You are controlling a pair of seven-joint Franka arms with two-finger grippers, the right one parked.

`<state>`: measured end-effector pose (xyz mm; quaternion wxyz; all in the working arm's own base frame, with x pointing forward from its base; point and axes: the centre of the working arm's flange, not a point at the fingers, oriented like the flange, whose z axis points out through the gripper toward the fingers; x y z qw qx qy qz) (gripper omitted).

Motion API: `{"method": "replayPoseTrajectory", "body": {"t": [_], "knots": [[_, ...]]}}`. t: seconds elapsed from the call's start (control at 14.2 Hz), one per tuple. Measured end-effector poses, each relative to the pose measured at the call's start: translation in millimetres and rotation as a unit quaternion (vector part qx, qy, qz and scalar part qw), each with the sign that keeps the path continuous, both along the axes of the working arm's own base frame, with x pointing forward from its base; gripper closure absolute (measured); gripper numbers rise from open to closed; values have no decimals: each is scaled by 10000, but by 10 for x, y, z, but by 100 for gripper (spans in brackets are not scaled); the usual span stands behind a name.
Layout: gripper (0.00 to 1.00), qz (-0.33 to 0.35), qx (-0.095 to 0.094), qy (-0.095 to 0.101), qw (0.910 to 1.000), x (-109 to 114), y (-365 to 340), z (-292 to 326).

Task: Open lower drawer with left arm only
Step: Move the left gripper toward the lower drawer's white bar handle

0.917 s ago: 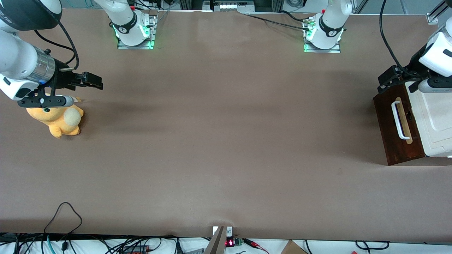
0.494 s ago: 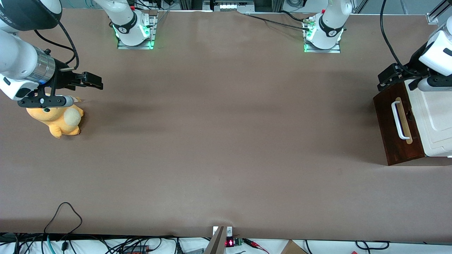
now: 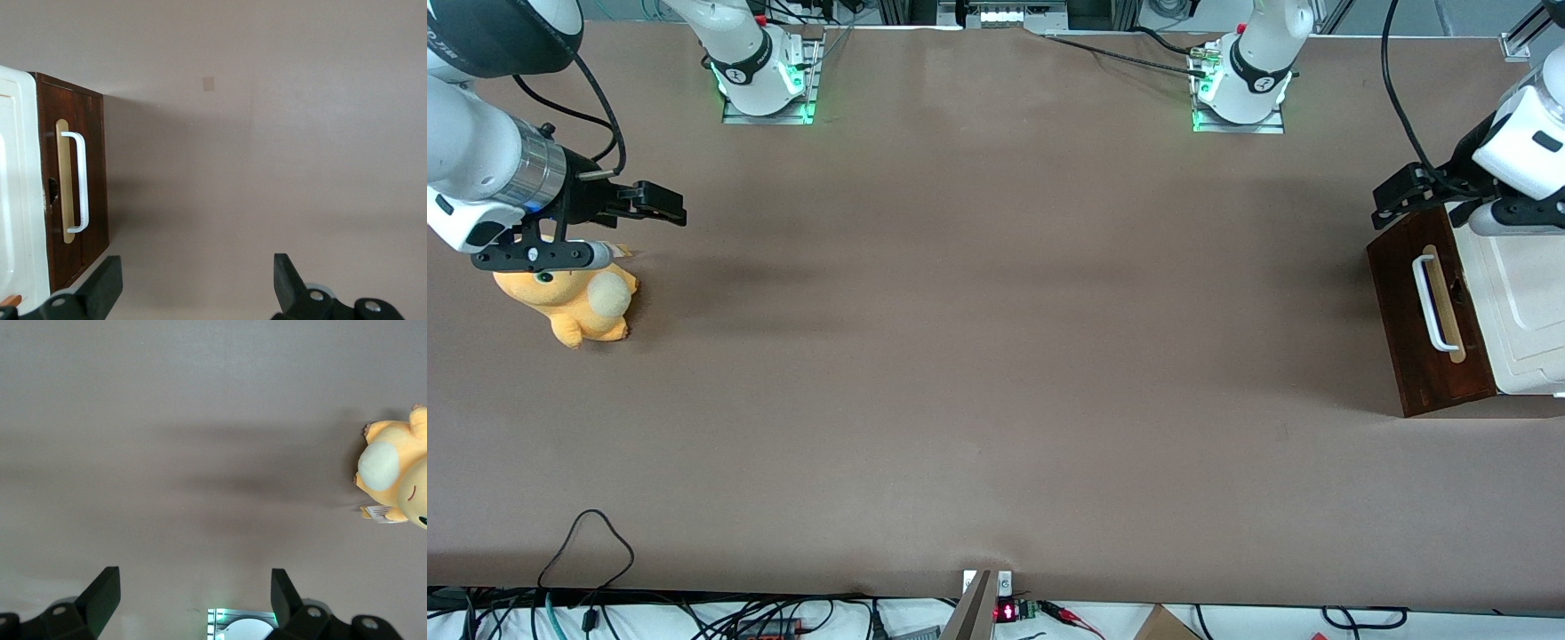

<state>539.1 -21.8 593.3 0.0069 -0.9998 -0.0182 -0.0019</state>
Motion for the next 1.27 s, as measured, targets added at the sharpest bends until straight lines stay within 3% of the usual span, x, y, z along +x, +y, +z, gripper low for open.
{"method": "replayPoseTrajectory", "body": {"t": [0.14, 0.28, 0.56, 0.63, 0.85, 1.06, 1.13, 1.27], "knots": [[0, 104, 492, 103, 9987, 14, -151, -111], [0, 301, 1247, 231, 9915, -20, -483, -299], [0, 505, 2795, 349, 9582, -175, -1110, -955], [0, 531, 3098, 366, 9486, -201, -1164, -1188], [0, 691, 3845, 491, 9192, -269, -1078, -1908], [0, 676, 4651, 557, 8809, -416, -926, -2522], [0, 569, 4853, 574, 8706, -458, -893, -2677], [0, 442, 5040, 641, 8602, -511, -850, -2861]]}}
